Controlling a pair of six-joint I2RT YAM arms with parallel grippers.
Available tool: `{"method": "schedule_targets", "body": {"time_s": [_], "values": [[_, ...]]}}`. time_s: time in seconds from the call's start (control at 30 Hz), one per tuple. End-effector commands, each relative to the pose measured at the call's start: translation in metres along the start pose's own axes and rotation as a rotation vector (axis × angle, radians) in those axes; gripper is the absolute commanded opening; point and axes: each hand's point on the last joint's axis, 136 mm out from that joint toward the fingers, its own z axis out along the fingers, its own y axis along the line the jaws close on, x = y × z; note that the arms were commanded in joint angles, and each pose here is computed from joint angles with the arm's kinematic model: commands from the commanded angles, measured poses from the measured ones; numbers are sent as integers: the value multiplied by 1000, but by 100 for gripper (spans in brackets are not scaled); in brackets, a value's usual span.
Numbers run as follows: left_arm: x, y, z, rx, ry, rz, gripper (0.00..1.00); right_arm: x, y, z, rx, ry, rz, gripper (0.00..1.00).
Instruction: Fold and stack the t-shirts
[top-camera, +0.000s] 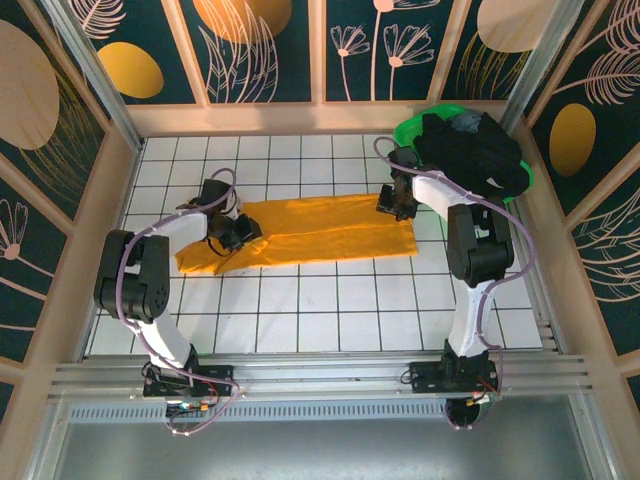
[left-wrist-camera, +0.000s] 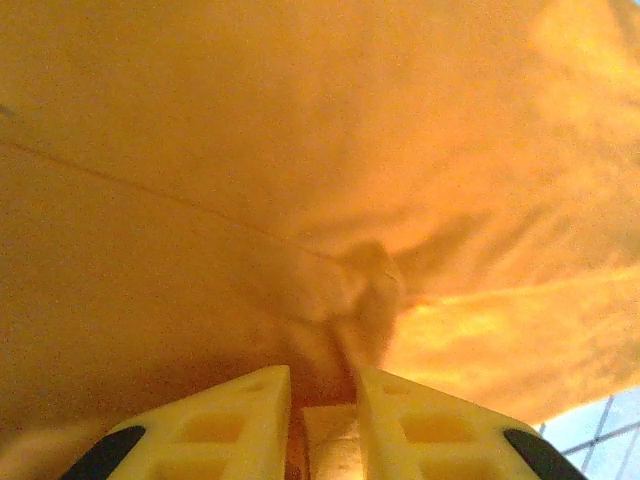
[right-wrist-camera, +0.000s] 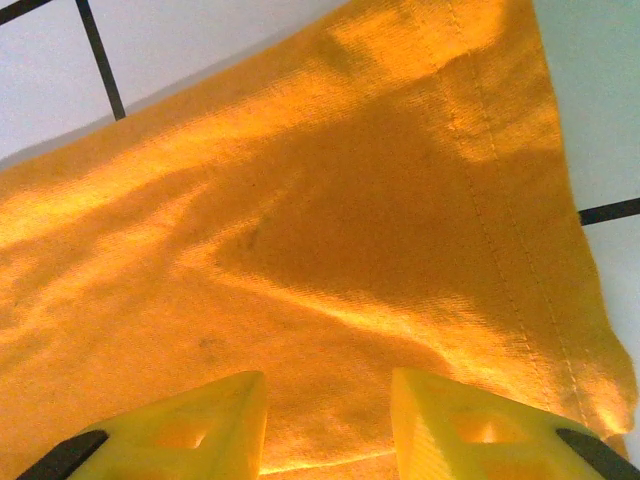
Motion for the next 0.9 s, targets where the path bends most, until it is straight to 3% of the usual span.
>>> {"method": "schedule_targets", "body": {"time_s": [0.0,0.2,0.37,0.5,0.67,0.87], "values": [[29,-13,5,29,80,-32,24,-6,11,-18,-27,-22,-4,39],[60,-22,17,6,179,-40,23,-9,18,-26,-67,-42,-13,38],[33,-29,-17,-78,48,-18,28,-7,63,-58,-344,-102,-90,39],[1,6,-47,-187,-80,-115,34,13,111,-91,-677,-59,-153,41],[-36,76,-71,-259,-184,-255,39,40,147,-104,-802,0,-235,43],[-62,117,-73,-262,-226,-295,39,65,185,-126,-958,81,-330,46]]}}
